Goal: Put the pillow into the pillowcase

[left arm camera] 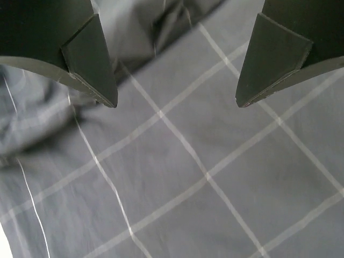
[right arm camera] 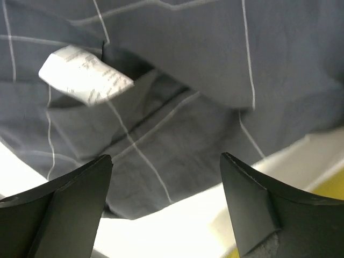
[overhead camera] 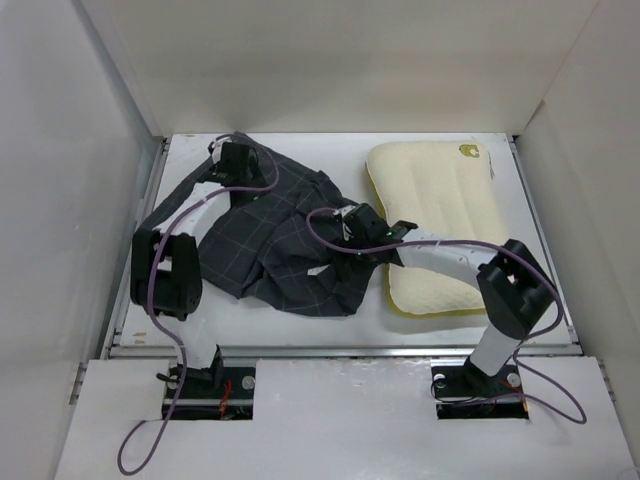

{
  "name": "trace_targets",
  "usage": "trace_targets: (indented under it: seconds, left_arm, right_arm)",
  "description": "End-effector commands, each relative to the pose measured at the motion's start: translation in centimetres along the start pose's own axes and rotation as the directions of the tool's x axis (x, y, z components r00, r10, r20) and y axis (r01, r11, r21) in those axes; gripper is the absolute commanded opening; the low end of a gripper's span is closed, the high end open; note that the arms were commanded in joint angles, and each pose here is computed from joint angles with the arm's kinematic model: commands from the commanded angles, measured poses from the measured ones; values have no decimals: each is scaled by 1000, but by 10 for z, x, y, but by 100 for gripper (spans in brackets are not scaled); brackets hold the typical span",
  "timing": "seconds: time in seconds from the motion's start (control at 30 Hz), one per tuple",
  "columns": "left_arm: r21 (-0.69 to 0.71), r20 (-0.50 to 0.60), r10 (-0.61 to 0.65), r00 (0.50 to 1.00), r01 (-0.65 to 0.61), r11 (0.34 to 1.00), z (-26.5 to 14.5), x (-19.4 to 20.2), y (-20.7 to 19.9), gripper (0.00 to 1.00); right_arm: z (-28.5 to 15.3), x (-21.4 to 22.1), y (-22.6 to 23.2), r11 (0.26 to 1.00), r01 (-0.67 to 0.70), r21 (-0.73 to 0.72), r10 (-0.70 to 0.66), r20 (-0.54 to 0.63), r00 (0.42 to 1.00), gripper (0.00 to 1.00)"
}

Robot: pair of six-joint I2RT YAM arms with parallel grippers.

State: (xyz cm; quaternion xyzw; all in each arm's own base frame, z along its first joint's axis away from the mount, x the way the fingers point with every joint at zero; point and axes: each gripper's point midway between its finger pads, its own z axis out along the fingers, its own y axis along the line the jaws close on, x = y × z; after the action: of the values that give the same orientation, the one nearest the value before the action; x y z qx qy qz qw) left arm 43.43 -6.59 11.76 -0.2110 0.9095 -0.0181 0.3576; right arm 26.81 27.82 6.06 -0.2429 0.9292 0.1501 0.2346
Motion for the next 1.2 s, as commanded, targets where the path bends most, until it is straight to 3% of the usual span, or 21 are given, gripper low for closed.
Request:
trace_targets:
  seconds: [0.0, 0.2, 0.3, 0.33, 0.37, 0.43, 0.47, 0.53, 0.57, 0.7, 0.9, 0.97, 1.0, 1.17]
  left_arm:
    - [-5, 53, 41, 998, -41, 999, 13, -31, -9, 90]
    - [-94, -50, 61, 997, -65, 993, 63, -13, 8, 98]
    - [-94, -79, 68, 995, -75, 993, 77, -7, 10, 88]
    - [-100, -75, 58, 996, -65, 993, 80, -13, 12, 81]
    - [-97, -83, 45, 996, -53, 994, 86, -15, 15, 64]
    - [-104, -108, 60, 992, -72, 992, 100, -13, 21, 47]
    - [-110, -122, 50, 991, -64, 992, 105, -11, 27, 26]
    - [-135, -136, 39, 990, -58, 989, 112, -12, 42, 6]
    - [-144, -135, 29, 990, -49, 988, 116, -15, 47, 0]
    - [-203, -156, -42, 987, 9, 979, 120, -17, 91, 0]
    - [-384, -67, -217, 974, 175, 906, 90, -36, 188, 0]
    - [-429, -47, -256, 965, 212, 878, 80, -29, 207, 0]
    - [-431, -21, -271, 962, 236, 871, 70, -36, 215, 0]
    - [-379, 27, -292, 956, 280, 882, 49, -53, 207, 0]
  right_arm:
    - [7, -35, 8, 1000, -5, 18, 3, 85, 996, 86]
    - [32, -29, 8, 1000, -5, 19, 4, 38, 999, 85]
    - [35, -34, 9, 1000, -4, 15, 4, 50, 999, 85]
    - [35, -34, 7, 1000, -5, 28, 4, 53, 999, 85]
    - [37, -37, 8, 1000, -5, 28, 4, 55, 998, 85]
    - [41, -42, 5, 999, 6, 46, -9, 61, 998, 85]
    - [41, -52, 4, 998, 4, 62, -9, 82, 997, 85]
    - [50, -54, -1, 995, 32, 91, -39, 68, 997, 85]
    - [52, -58, -6, 992, 30, 126, -40, 72, 997, 85]
    - [61, -89, -4, 987, 66, 149, -81, 99, 992, 85]
    - [68, -120, -7, 997, 41, 71, -50, 138, 989, 80]
    - [63, -132, -10, 997, 41, 66, -51, 163, 985, 61]
    - [63, -133, -15, 997, 33, 71, -44, 164, 985, 56]
    - [33, -138, -21, 993, 33, 112, -55, 198, 979, 56]
